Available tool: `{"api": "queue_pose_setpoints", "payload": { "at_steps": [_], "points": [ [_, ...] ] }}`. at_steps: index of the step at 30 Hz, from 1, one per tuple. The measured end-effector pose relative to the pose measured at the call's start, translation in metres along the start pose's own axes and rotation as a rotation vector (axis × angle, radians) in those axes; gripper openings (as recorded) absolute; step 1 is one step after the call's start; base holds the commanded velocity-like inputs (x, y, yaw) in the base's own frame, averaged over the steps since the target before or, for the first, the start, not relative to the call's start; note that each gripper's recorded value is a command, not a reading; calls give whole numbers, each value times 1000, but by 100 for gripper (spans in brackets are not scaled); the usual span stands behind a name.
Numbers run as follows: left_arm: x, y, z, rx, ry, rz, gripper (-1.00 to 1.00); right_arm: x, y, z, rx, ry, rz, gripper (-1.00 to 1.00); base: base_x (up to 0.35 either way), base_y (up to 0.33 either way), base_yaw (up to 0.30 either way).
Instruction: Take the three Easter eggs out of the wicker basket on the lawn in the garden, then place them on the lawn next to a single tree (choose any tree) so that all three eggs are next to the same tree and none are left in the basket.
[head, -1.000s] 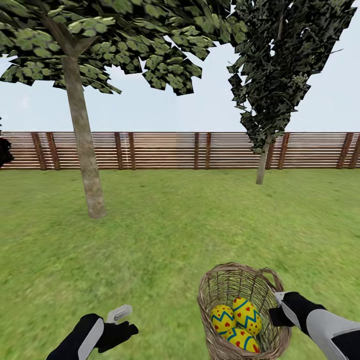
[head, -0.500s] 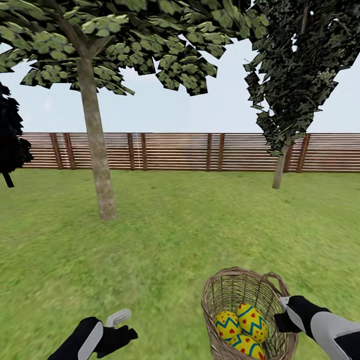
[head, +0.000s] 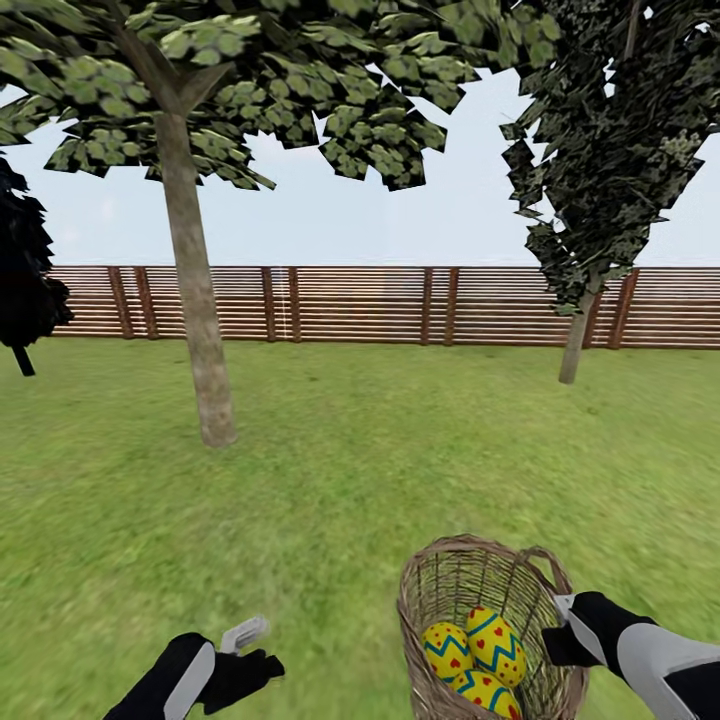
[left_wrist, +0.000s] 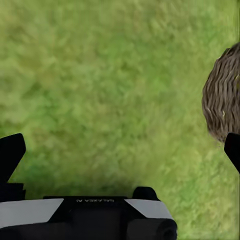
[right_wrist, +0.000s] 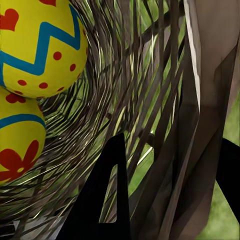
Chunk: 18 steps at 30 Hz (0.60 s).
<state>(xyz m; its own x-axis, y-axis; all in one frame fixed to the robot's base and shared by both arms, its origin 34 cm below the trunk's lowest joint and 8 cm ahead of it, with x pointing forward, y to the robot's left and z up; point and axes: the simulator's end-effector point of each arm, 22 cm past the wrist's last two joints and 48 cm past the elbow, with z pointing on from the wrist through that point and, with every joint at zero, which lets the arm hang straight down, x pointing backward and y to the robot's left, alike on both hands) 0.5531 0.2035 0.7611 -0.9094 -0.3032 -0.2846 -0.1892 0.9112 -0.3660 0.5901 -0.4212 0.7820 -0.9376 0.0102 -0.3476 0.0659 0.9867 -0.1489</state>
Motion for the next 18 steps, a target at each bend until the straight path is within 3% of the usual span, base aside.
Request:
{"api": "queue_pose_setpoints", "payload": {
  "at_steps": [3,6,10,11,12,13,14,17,18],
  "points": [
    [-18,39,-17,-55,-25,0,100,0,-2,-3,8,1,-13,-100,325,0,0],
    [-40,101,-50,-140,-25,1,100,-1,-3,-6,4,-1,-1,-100,325,0,0],
    [-29,89,-47,-125,2,1,100,6,-13,-9,12,11,12,-100,320,0,0],
    [-30,91,-49,-127,2,1,100,12,-31,-10,17,22,56,-100,300,0,0],
    [-30,93,-51,-130,1,-2,100,14,-67,-15,56,18,89,-100,307,0,0],
    [-31,97,-53,-134,-1,-5,100,19,-92,-20,106,28,47,-100,320,0,0],
    [-33,103,-57,-140,-3,-10,100,27,-98,-20,118,51,6,-100,324,0,0],
    [-34,103,-60,-139,-6,-14,100,18,-82,-22,37,19,130,-100,326,0,0],
    [-33,102,-61,-138,-5,-13,100,19,-85,-24,38,20,139,-100,326,0,0]
  ]
}}
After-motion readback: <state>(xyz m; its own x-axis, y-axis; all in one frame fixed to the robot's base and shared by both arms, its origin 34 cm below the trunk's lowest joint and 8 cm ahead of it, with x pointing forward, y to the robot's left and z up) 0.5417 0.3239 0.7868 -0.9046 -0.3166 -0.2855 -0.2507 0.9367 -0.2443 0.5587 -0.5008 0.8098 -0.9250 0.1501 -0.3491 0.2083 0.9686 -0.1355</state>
